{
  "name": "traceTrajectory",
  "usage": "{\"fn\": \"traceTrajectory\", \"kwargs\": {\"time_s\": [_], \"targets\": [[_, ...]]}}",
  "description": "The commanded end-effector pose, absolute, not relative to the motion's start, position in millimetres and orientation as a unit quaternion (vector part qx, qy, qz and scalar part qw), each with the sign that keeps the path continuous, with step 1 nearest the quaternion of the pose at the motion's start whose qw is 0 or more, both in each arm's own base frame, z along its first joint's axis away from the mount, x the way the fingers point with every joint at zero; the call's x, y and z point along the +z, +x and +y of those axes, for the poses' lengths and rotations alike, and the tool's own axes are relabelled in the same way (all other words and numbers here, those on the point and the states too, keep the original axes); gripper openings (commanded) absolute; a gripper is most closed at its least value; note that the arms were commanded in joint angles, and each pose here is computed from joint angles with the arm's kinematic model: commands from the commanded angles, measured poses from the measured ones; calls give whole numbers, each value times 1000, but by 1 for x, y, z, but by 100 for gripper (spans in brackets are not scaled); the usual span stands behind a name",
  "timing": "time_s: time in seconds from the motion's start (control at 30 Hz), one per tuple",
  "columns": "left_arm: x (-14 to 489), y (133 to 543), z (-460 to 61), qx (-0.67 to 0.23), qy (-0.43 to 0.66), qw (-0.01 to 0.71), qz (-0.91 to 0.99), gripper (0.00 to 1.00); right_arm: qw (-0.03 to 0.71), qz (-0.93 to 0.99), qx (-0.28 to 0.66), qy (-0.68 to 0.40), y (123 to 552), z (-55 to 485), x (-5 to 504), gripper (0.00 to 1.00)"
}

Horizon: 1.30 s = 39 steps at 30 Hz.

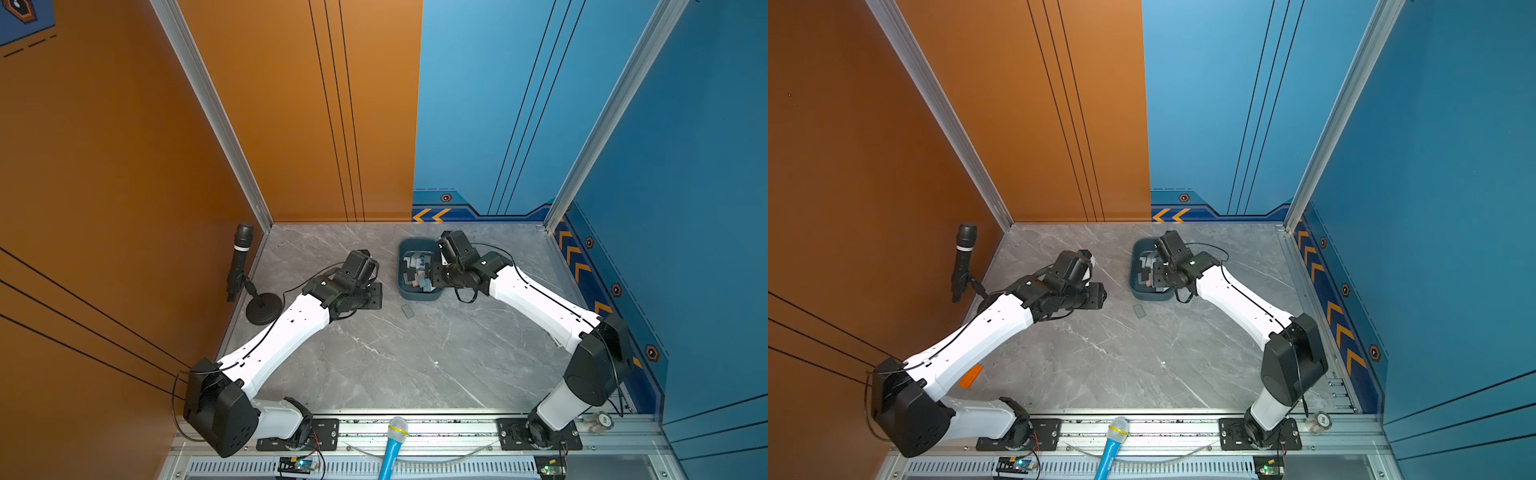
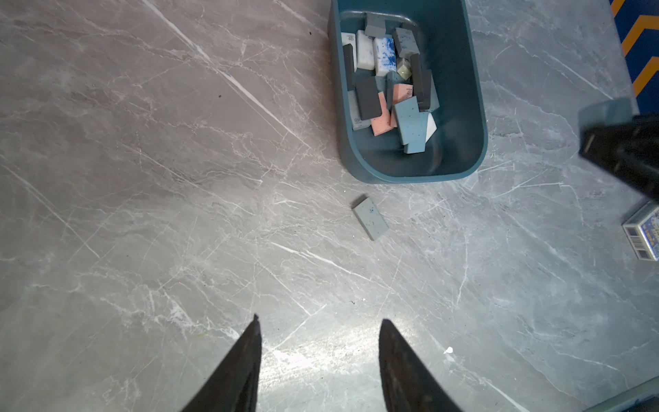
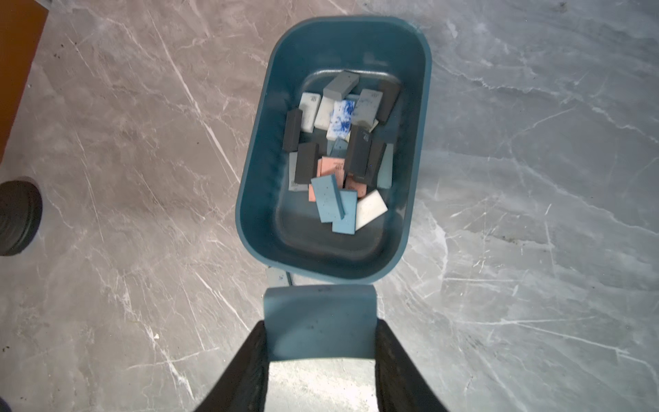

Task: Put the eraser in the storage box
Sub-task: Place the eraser in the storage box.

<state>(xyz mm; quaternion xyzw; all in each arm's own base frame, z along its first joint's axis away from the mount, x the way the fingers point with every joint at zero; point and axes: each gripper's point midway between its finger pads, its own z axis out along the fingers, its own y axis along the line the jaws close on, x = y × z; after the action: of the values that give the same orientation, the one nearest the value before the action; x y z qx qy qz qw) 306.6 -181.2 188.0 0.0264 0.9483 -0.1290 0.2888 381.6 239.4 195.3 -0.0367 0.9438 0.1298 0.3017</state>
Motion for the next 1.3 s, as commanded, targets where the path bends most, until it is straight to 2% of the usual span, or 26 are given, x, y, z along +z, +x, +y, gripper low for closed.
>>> {"fn": "traceTrajectory", "kwargs": {"time_s": [0.0,0.43,0.63,0.93,1.27], "targets": [[187,303,-176,-137,4,292,946,53,275,951,133,-49,396,243,183,46],[165,288,-175,-136,-22,272,952,53,250,958,136,-22,475,247,140,45],[147,283,-175,-122,-26,252,960,53,230,964,130,-11,496,248,107,45],[136,280,-187,-118,-16,235,965,52,236,963,133,6,527,248,91,46],[128,283,-210,-123,0,225,967,52,242,959,149,17,545,252,94,62]]}}
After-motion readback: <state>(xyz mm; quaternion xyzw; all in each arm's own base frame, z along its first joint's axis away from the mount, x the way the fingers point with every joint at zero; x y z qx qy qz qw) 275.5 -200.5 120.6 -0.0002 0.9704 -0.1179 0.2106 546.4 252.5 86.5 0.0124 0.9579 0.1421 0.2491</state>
